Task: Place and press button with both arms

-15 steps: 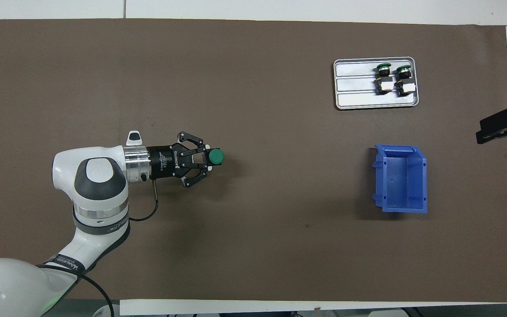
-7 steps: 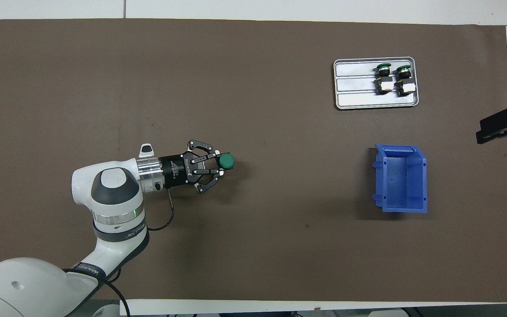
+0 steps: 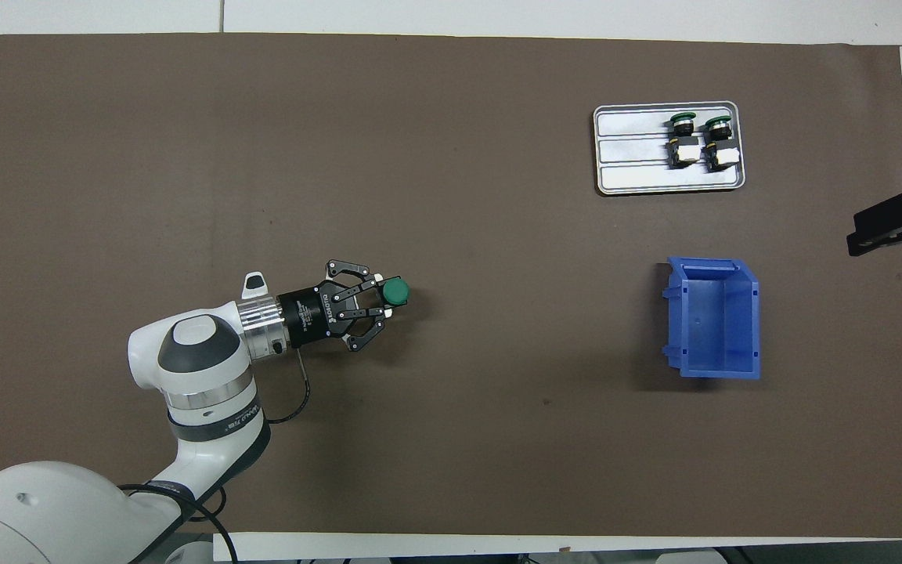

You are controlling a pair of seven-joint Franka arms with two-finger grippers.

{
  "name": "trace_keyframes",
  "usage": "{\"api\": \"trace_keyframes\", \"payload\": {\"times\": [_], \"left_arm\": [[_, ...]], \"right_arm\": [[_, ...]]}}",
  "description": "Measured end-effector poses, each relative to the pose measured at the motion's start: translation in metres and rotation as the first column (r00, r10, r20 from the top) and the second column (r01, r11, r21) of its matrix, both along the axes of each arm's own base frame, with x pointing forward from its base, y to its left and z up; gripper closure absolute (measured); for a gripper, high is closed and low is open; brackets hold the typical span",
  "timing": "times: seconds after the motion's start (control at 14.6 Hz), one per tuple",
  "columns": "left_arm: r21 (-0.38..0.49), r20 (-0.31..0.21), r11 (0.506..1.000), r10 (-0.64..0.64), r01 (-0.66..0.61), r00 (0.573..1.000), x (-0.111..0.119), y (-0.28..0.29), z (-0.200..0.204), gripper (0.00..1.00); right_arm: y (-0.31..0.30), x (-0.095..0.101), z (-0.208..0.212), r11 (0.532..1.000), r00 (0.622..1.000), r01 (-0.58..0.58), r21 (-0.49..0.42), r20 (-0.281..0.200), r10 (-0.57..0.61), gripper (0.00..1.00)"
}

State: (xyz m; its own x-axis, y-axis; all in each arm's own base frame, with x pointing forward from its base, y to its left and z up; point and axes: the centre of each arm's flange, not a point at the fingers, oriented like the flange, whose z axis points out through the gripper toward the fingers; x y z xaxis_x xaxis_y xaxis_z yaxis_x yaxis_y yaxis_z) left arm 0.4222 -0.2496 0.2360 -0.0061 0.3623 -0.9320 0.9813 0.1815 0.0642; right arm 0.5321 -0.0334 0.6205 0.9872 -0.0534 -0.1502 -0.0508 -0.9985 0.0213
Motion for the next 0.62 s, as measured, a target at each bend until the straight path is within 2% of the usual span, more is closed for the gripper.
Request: {"api": "trace_keyframes", "payload": {"times": [0.62], "left_arm": [[-0.008, -0.004, 1.000, 0.011, -0.011, 1.000, -0.0005, 0.0014, -0.0007, 0.67]], "right_arm": [[0.0000, 0.0000, 0.0000, 1.000, 1.000, 0.000, 0.000, 0.000, 0.000, 0.00]]}}
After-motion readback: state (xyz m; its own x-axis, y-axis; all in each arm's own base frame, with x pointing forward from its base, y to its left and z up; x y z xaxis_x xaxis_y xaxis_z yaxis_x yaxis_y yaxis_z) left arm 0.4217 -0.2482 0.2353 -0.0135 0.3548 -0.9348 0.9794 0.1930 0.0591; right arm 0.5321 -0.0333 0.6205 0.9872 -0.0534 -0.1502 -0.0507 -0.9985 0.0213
